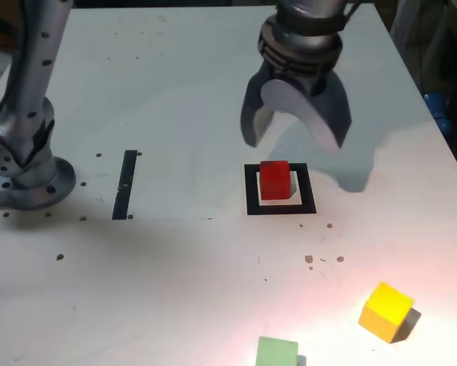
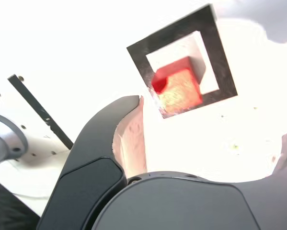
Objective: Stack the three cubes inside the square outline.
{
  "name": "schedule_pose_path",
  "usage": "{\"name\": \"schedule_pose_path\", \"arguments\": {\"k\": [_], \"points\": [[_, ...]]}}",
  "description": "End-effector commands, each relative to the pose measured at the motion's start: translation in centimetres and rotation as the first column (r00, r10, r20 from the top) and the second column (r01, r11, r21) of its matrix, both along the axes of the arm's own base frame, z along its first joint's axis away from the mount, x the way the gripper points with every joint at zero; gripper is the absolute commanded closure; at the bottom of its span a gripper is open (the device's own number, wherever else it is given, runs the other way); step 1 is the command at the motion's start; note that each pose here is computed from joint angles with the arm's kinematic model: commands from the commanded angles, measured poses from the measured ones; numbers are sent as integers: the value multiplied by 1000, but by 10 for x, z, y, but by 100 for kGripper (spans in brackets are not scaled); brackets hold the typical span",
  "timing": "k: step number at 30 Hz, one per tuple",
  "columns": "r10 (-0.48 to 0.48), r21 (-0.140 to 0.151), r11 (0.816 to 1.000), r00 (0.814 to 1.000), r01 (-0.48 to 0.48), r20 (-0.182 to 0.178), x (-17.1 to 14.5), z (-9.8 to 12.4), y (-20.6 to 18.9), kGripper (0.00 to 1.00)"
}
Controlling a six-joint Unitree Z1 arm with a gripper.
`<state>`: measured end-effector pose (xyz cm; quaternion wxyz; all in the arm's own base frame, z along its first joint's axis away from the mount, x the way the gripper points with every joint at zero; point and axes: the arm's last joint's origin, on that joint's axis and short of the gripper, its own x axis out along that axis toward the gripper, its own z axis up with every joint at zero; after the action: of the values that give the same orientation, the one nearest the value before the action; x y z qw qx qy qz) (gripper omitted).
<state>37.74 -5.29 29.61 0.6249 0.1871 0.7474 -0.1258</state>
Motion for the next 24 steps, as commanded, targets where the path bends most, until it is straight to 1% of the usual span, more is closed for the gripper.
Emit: {"name": "schedule_pose_path", "arguments": {"k": [1,4,8,15,24], "points": [[-50,6,999,999,50,-19,10,-4,-12,1],[-101,3,995,995,101,-21,20,-7,-29,1],[-145,-14,989,989,145,-14,31,-12,-54,1],[-166,-60,984,986,165,-12,40,-26,-92,1],[-195,-90,977,981,194,5,47,-39,-136,1]]}}
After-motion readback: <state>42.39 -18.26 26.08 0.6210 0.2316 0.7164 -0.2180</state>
